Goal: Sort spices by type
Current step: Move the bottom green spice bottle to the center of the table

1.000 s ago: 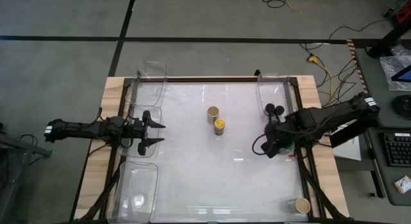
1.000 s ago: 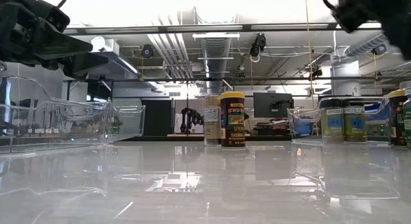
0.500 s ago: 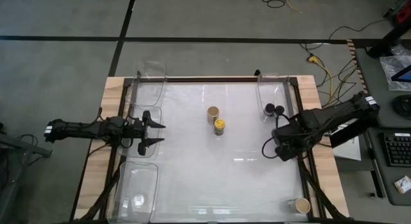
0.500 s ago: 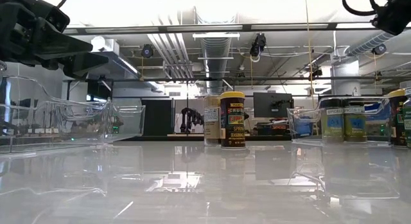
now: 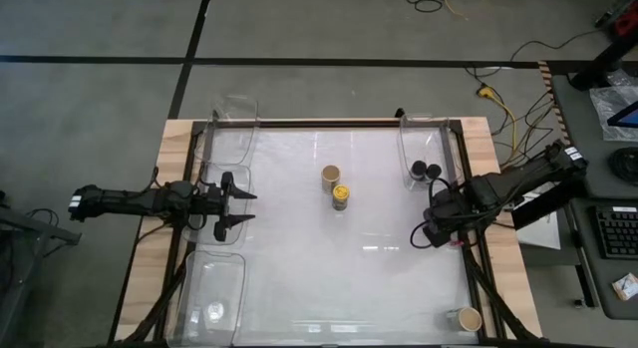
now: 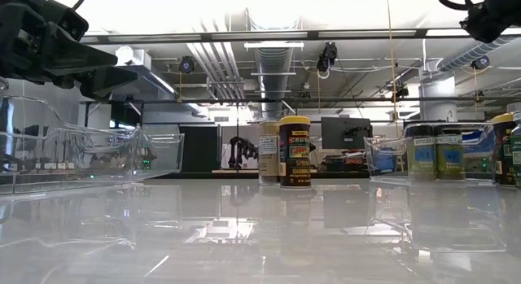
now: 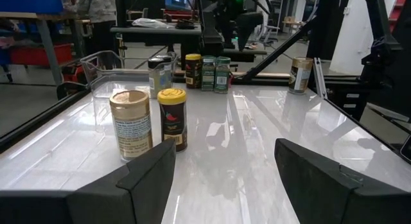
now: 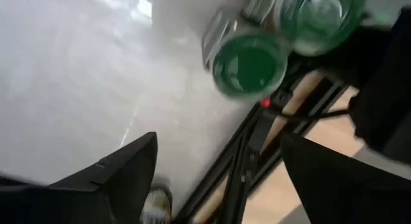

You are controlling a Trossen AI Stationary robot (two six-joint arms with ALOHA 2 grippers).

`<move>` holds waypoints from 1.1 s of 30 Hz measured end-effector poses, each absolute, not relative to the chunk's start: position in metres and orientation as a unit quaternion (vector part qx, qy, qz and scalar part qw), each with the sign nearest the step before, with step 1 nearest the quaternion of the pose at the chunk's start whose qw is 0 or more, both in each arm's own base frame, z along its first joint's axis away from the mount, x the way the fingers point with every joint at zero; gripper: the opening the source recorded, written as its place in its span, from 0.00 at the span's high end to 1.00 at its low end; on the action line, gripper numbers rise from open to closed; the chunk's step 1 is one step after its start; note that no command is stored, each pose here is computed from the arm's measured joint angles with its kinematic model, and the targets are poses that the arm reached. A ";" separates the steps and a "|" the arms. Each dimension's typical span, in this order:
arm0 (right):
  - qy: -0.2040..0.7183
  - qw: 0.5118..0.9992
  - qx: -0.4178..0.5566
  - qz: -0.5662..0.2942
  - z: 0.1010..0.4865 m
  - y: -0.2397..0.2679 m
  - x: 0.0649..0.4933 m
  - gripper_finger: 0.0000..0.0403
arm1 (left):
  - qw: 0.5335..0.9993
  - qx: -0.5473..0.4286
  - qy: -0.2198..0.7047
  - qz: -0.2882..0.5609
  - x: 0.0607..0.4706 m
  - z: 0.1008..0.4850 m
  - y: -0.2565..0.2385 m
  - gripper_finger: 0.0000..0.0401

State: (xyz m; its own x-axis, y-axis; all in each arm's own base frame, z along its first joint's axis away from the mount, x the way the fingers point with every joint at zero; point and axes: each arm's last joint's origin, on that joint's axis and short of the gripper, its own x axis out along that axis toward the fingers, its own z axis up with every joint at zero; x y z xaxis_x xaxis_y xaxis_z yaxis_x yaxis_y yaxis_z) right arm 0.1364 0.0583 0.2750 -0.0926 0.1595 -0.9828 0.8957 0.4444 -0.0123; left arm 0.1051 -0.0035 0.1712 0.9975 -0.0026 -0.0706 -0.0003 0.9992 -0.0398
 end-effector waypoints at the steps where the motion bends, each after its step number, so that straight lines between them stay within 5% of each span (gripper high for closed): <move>1: 0.648 0.543 0.401 -0.351 0.274 0.058 0.136 0.18 | 0.999 -0.020 0.036 -0.001 0.105 0.171 -0.003 0.37; 8: 0.648 0.509 0.394 -0.407 0.273 0.054 0.128 0.16 | 0.999 -0.020 0.035 -0.001 0.105 0.171 -0.003 0.37; 33: 0.611 0.528 0.403 -0.430 0.239 0.051 0.126 0.25 | 0.999 -0.020 0.036 -0.001 0.105 0.171 -0.004 0.37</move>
State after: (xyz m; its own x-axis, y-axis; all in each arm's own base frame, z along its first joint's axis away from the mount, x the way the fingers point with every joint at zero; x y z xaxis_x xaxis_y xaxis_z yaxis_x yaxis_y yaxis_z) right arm 0.1262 0.0508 0.2392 -0.1175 0.0376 -0.9924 0.9468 0.3058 -0.1005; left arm 0.1051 -0.0035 0.1712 0.9975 -0.0029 -0.0711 0.0000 0.9992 -0.0398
